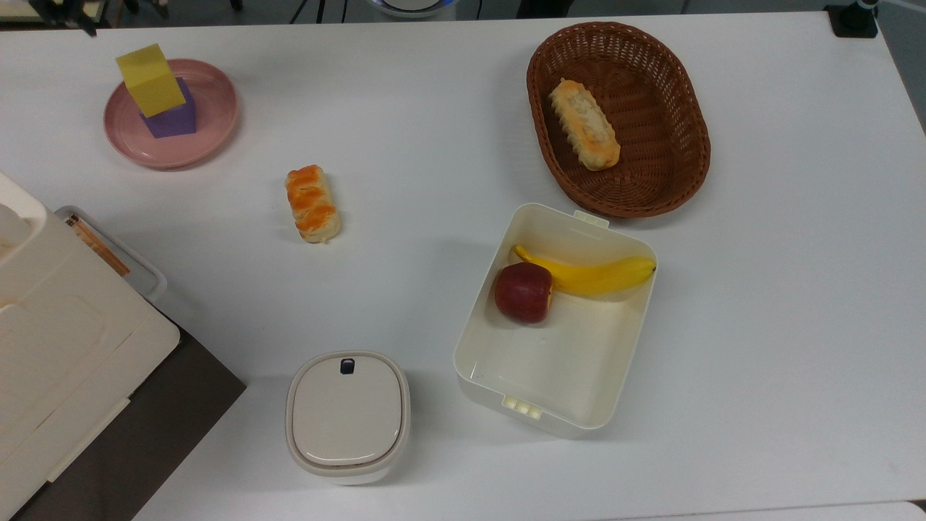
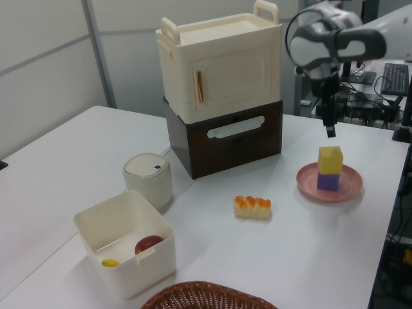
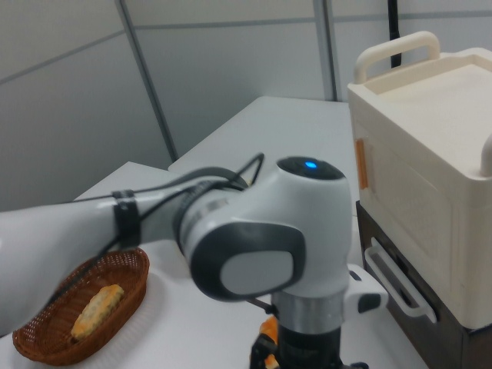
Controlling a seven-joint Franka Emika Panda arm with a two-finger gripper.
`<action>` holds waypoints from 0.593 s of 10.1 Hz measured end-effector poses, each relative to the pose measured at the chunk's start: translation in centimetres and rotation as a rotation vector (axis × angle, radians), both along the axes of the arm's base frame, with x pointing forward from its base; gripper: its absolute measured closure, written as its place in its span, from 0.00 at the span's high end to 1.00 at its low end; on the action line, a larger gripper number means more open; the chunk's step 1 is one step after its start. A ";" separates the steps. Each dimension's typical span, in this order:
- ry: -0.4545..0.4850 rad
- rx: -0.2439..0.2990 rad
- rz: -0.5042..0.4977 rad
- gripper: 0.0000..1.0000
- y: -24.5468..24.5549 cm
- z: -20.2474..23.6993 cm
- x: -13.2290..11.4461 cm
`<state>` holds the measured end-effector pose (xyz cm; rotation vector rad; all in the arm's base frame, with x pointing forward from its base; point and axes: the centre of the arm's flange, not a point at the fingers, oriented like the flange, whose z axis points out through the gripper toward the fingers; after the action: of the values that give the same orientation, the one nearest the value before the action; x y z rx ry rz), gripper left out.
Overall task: Put the yellow cube on the table
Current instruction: 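Move the gripper over the pink plate and lower onto the yellow cube, then close the gripper on the yellow cube atop the purple cube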
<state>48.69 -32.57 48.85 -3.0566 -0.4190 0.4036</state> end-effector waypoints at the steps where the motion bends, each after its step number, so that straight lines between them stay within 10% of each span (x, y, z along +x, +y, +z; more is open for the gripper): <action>1: 0.017 -0.007 0.007 1.00 -0.4 -2.2 0.9; 6: 0.079 -0.055 0.045 1.00 -1.3 -6.8 2.4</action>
<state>51.05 -33.90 42.08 -3.0755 -0.4821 0.5447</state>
